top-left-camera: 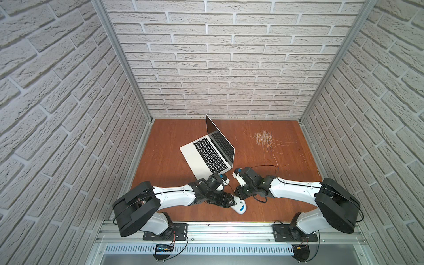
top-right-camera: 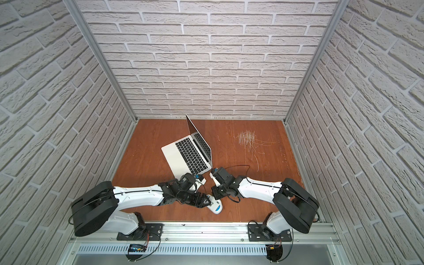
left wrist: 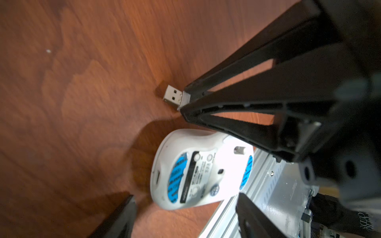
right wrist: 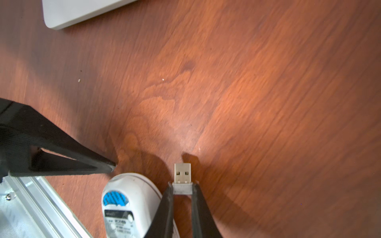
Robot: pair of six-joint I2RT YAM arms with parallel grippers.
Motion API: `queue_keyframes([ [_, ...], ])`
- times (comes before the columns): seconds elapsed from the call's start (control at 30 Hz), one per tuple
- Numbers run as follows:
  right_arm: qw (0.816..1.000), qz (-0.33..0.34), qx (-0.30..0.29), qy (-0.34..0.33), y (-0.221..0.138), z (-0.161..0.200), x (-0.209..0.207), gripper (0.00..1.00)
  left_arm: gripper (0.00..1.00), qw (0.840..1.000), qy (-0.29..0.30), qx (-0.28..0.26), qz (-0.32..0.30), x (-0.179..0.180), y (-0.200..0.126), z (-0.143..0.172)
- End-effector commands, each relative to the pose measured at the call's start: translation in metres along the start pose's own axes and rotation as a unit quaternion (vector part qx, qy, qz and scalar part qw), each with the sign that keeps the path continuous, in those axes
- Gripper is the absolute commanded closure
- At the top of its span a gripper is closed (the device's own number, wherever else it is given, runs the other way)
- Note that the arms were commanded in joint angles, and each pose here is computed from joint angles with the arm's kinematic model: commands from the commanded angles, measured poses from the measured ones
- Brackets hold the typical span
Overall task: Remove the wireless mouse receiver from the laptop
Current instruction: Adjust the mouse at the center of the board.
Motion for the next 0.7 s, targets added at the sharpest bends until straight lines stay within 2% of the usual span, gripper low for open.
queue_keyframes([
  [0.0,1.0,0.005,-0.017,-0.007,-0.004,-0.013,-0.001,0.97,0.22,1.0,0.009,0.0,0.006,-0.001,0.001,0.001],
  [0.4,0.997,0.049,-0.053,0.025,-0.041,-0.026,-0.018,0.97,0.22,1.0,0.009,-0.02,0.013,0.001,-0.006,0.003],
  [0.67,0.991,0.088,-0.069,0.07,-0.075,-0.001,-0.032,0.97,0.22,1.0,0.01,-0.018,0.021,0.001,-0.007,0.003],
])
Point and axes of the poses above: each gripper's point midway between its finger pads, its own y axis out along the fingers, its own x axis along the line the jaws close on, z = x × y, the point moved 9 cm from there along -y, back along the fingers, and after that the axes turned 11 degrees about -y, right-handed, at the moved point
